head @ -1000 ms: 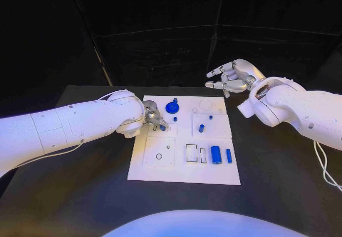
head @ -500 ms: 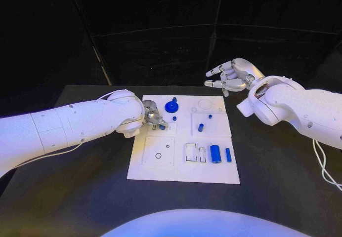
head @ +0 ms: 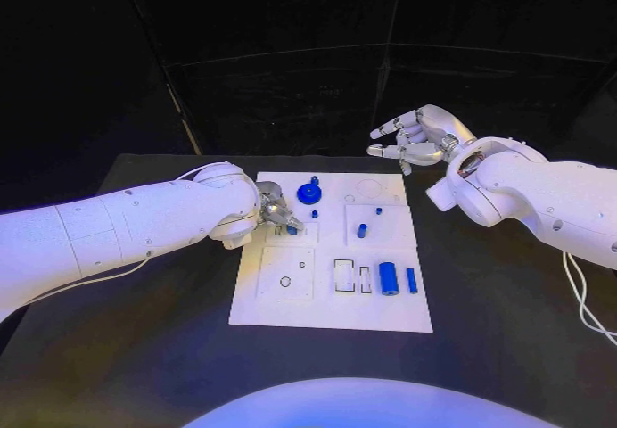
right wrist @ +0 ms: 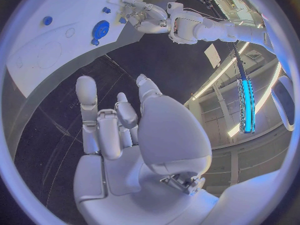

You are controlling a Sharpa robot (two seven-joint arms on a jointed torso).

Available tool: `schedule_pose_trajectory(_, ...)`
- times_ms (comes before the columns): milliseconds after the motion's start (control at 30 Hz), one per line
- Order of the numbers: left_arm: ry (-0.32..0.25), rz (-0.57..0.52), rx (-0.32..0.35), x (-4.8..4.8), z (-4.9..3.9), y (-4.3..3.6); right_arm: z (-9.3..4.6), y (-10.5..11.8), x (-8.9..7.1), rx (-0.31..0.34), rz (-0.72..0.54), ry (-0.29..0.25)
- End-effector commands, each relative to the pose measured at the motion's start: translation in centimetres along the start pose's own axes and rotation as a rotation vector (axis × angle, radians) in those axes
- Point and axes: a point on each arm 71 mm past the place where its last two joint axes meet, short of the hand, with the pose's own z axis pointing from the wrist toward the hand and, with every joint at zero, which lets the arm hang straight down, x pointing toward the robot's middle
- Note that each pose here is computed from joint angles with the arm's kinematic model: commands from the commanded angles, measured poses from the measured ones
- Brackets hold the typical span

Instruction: Assemble the parts on the task board

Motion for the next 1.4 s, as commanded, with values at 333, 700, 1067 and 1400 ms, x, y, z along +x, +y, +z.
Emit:
schedule_pose_trajectory(333,0.004,0.010,-0.002,0.08,-0.04,-0.20,0.1,0.1,0.0,-0.010,-0.001,0.004)
schedule_pose_trajectory(700,0.008,0.013,0.001,0.11,-0.18,-0.27,0.1,0.1,0.0,-0.009,-0.001,0.003)
schedule_pose_trajectory(1067,0.005,0.013,0.000,-0.06,-0.25,-0.27,0.2,0.1,0.0,-0.008,-0.001,0.004)
schedule_pose_trajectory(1400,-0.001,0.019,0.007,-1.18,-0.89,-0.26,0.2,-0.1,-0.1,-0.005,-0.003,0.001)
